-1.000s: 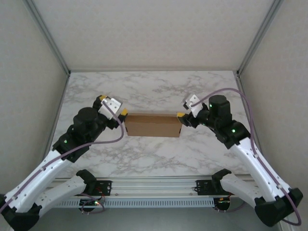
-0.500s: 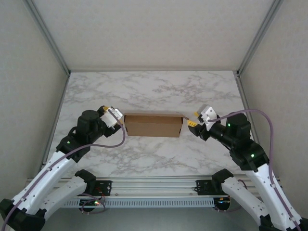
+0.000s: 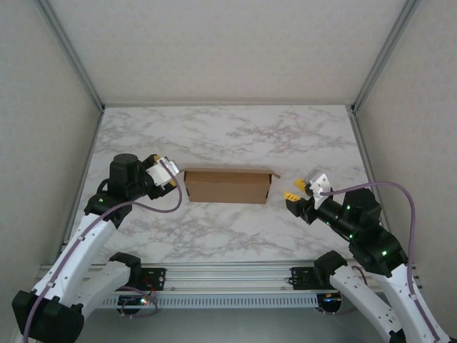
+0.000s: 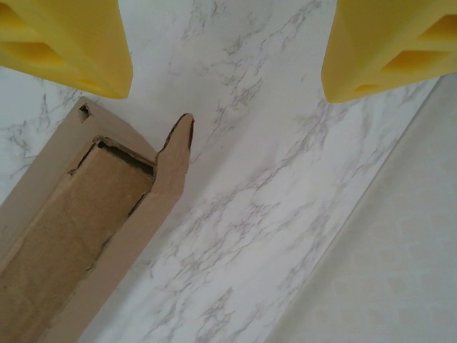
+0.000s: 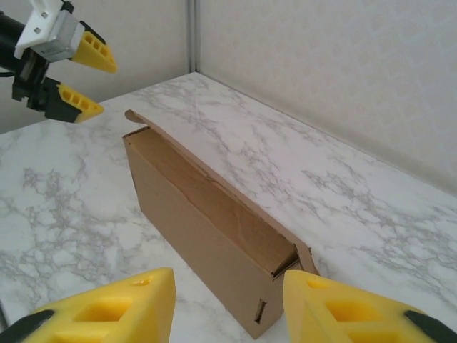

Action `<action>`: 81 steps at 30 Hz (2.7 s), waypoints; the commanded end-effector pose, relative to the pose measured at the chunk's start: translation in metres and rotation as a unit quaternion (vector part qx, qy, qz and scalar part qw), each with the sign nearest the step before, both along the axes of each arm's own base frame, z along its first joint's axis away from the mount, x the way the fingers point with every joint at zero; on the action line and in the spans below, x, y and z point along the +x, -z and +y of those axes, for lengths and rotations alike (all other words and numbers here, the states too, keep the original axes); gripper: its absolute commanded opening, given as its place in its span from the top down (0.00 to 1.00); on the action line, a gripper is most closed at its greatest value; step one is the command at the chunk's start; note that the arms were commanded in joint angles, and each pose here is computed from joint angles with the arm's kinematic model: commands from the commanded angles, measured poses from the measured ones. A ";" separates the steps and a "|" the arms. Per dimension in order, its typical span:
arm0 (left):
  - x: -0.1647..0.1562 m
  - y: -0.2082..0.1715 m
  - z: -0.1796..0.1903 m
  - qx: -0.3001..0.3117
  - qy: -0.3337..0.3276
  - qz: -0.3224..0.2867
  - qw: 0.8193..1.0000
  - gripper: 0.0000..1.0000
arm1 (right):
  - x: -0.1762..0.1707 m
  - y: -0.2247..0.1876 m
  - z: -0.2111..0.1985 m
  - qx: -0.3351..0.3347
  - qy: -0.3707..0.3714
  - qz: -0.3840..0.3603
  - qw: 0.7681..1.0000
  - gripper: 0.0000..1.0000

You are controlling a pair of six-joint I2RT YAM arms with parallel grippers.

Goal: Fold the paper box

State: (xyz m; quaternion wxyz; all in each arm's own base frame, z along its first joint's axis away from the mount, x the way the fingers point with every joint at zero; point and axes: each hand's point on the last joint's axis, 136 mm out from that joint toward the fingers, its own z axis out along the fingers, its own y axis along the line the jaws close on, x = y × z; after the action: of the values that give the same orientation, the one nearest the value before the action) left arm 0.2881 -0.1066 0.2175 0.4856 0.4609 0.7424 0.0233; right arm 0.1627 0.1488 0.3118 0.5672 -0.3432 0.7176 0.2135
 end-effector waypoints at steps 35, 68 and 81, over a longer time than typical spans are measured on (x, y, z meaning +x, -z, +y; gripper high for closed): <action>0.028 0.017 -0.029 -0.021 0.069 0.021 0.997 0.66 | 0.001 0.028 -0.006 -0.045 0.014 -0.005 0.999 0.58; 0.031 0.032 -0.040 0.034 0.022 0.039 0.998 1.00 | 0.065 0.059 0.004 -0.198 0.053 -0.019 0.979 0.54; 0.038 0.017 -0.044 0.048 0.008 0.024 0.999 1.00 | 0.126 0.039 0.009 -0.150 0.031 -0.077 0.985 0.50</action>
State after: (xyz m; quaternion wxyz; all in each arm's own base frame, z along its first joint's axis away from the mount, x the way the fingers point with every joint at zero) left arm 0.3253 -0.1492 0.1886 0.4386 0.4928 0.7508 0.0320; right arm 0.2805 0.1408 0.2439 0.5050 -0.3862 0.7714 0.0263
